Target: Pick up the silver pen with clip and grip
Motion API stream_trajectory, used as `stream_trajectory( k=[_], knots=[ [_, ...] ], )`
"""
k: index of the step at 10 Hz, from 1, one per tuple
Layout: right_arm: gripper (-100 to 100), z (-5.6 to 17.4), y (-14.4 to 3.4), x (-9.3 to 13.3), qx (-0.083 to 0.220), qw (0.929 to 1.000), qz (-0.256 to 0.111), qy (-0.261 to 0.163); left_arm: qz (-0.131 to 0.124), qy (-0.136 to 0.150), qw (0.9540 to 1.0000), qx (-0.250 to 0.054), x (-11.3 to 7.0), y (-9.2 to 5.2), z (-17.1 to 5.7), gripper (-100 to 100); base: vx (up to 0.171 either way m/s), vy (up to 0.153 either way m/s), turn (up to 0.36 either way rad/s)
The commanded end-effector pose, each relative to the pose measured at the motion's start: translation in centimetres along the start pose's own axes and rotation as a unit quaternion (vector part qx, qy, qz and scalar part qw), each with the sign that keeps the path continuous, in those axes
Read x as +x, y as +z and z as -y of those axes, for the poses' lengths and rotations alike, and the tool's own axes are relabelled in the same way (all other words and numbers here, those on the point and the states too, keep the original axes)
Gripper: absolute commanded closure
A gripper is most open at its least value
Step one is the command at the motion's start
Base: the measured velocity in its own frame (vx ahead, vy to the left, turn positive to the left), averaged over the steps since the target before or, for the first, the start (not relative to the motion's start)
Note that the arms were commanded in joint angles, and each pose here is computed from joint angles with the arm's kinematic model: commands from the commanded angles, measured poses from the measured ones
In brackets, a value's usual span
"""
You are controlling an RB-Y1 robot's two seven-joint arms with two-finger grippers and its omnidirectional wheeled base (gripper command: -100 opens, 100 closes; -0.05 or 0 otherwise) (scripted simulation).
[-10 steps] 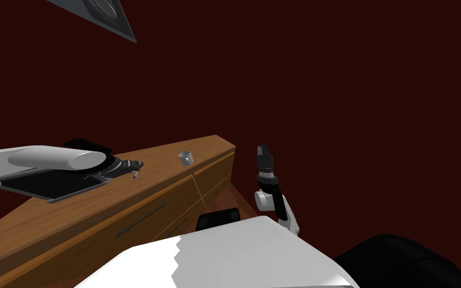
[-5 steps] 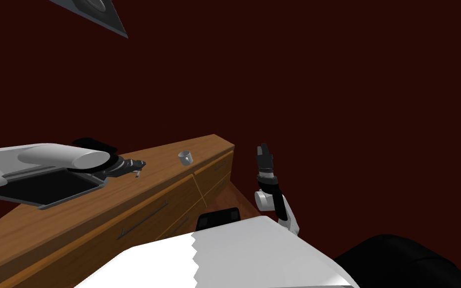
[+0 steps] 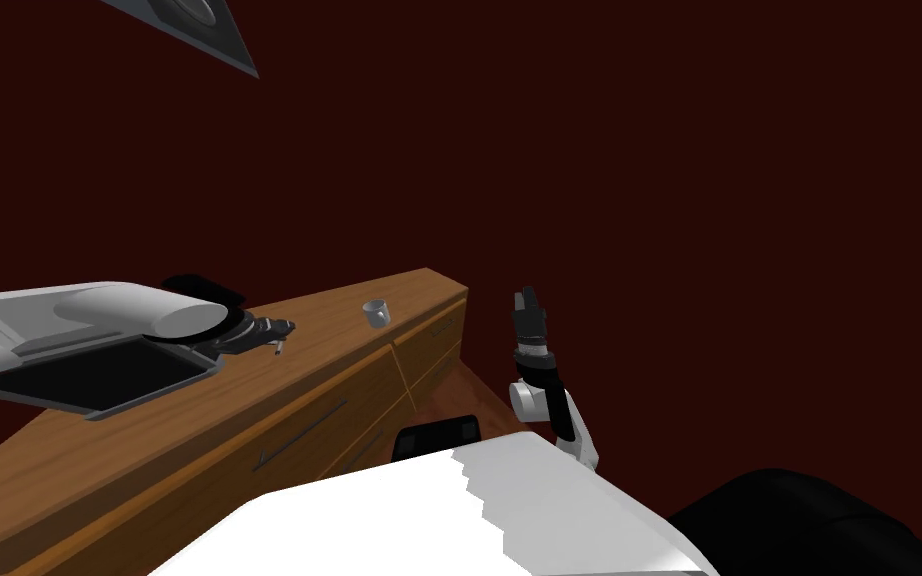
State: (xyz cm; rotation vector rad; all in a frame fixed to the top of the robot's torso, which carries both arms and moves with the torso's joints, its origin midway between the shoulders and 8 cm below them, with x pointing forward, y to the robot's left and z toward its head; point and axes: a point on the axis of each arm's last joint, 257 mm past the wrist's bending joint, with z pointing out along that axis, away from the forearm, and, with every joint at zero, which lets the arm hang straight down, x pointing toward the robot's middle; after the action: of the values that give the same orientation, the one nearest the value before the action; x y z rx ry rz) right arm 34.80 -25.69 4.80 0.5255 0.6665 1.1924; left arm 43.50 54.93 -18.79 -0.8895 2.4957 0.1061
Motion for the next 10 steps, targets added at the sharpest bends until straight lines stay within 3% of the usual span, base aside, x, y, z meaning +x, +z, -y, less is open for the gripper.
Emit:
stream_trajectory(
  k=[1,10],
  knots=[
    [0,0.0,0.0,0.0,0.0,1.0,0.0,0.0,0.0,-0.01,0.9999,-0.002,0.2,-0.2,0.3,100,-0.039,0.054,-0.076],
    [0,0.0,0.0,0.0,0.0,1.0,0.0,0.0,0.01,-0.043,0.9987,-0.025,1.6,-2.0,1.9,100,-0.052,0.06,-0.093]
  ],
)
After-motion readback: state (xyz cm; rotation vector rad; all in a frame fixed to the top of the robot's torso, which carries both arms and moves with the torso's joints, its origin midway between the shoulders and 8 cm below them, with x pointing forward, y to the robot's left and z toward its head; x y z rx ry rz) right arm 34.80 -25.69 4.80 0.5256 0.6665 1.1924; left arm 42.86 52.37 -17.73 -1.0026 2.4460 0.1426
